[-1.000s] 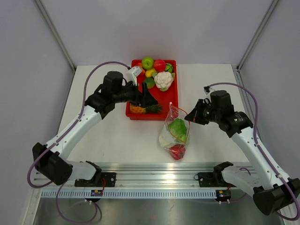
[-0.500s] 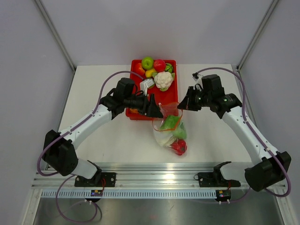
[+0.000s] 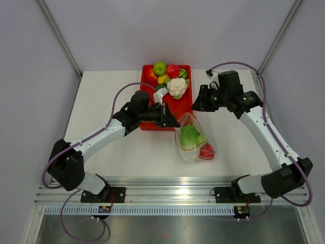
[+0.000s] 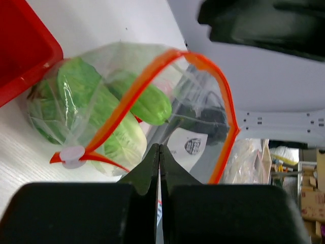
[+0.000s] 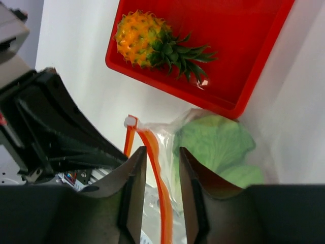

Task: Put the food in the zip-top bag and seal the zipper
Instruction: Adjust the zipper food storage bag at the center of the board.

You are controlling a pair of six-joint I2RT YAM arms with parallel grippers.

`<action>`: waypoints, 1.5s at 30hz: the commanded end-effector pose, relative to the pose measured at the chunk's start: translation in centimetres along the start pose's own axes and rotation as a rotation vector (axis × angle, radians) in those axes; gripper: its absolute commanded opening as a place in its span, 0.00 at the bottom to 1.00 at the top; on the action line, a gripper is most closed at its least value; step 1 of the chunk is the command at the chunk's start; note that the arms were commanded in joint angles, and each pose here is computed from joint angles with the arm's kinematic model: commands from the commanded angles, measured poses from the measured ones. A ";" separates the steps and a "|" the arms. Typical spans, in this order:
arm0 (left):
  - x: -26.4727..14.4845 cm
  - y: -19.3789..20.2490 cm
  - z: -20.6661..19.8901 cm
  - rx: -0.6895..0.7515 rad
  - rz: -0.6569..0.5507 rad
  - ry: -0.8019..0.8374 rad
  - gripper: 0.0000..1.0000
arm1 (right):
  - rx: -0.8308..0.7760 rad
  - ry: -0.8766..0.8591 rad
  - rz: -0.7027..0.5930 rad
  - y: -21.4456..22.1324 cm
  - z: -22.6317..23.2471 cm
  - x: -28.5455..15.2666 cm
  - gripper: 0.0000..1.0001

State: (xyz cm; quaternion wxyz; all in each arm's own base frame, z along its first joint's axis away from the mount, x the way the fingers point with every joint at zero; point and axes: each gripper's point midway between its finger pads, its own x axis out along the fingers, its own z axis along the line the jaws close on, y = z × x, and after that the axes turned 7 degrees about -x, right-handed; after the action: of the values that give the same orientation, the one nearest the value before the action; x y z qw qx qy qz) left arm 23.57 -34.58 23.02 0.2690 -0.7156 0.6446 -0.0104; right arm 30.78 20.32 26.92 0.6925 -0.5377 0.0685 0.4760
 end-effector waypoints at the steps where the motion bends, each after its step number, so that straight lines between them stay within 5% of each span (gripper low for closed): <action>1: -0.8 -3.2 -2.5 0.012 -0.165 0.044 0.00 | -0.051 0.037 -0.045 -0.1 0.4 -3.3 0.40; 9: -0.8 -3.4 -2.8 0.053 -0.147 0.038 0.00 | -0.044 0.074 0.019 3.7 0.1 -4.6 0.65; 18: -0.6 -3.9 -3.2 0.072 -0.134 0.034 0.00 | -0.141 0.185 0.119 6.1 1.4 -4.2 0.71; 20: -0.6 -4.0 -3.4 0.075 -0.130 0.037 0.00 | -0.136 0.222 0.149 6.9 0.6 -3.2 0.57; 22: -1.1 -4.3 -4.3 0.114 -0.137 0.049 0.00 | -0.116 0.288 0.181 7.8 -0.8 -2.1 0.22; 24: -1.8 -4.8 -4.7 0.185 -0.153 0.038 0.00 | -0.115 0.307 0.151 7.7 -1.4 -1.5 0.05; 25: -2.5 -5.3 -4.9 0.217 -0.177 0.020 0.10 | -0.118 0.321 0.132 7.4 -1.6 -1.4 0.00; 27: -4.1 -6.4 -4.2 0.317 -0.207 -0.034 0.40 | -0.136 0.300 0.087 6.5 -1.3 -1.5 0.00; 28: -4.7 -6.7 -3.9 0.358 -0.218 -0.052 0.67 | -0.144 0.261 0.079 6.3 -0.6 -1.5 0.00; 30: -6.3 -7.0 -3.2 0.528 -0.224 -0.084 0.78 | -0.179 0.215 0.064 5.8 0.0 -1.4 0.00; 37: -7.2 -2.3 4.9 0.922 -0.105 -0.197 0.81 | -0.194 0.069 0.068 5.3 0.1 -1.4 0.00; 40: -7.0 -1.6 5.3 1.114 -0.147 -0.140 0.81 | -0.190 0.033 0.063 5.2 0.0 -1.9 0.00; 45: -5.8 -2.4 5.8 1.192 -0.162 -0.095 0.79 | -0.210 -0.011 0.089 5.6 0.5 -1.9 0.00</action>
State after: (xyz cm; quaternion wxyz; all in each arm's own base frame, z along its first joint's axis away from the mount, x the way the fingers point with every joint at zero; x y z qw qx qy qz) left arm 24.40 -25.24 16.59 0.6151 -0.5279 0.5348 -0.2388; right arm 25.71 18.47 23.05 0.6147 -0.6014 0.0910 0.5021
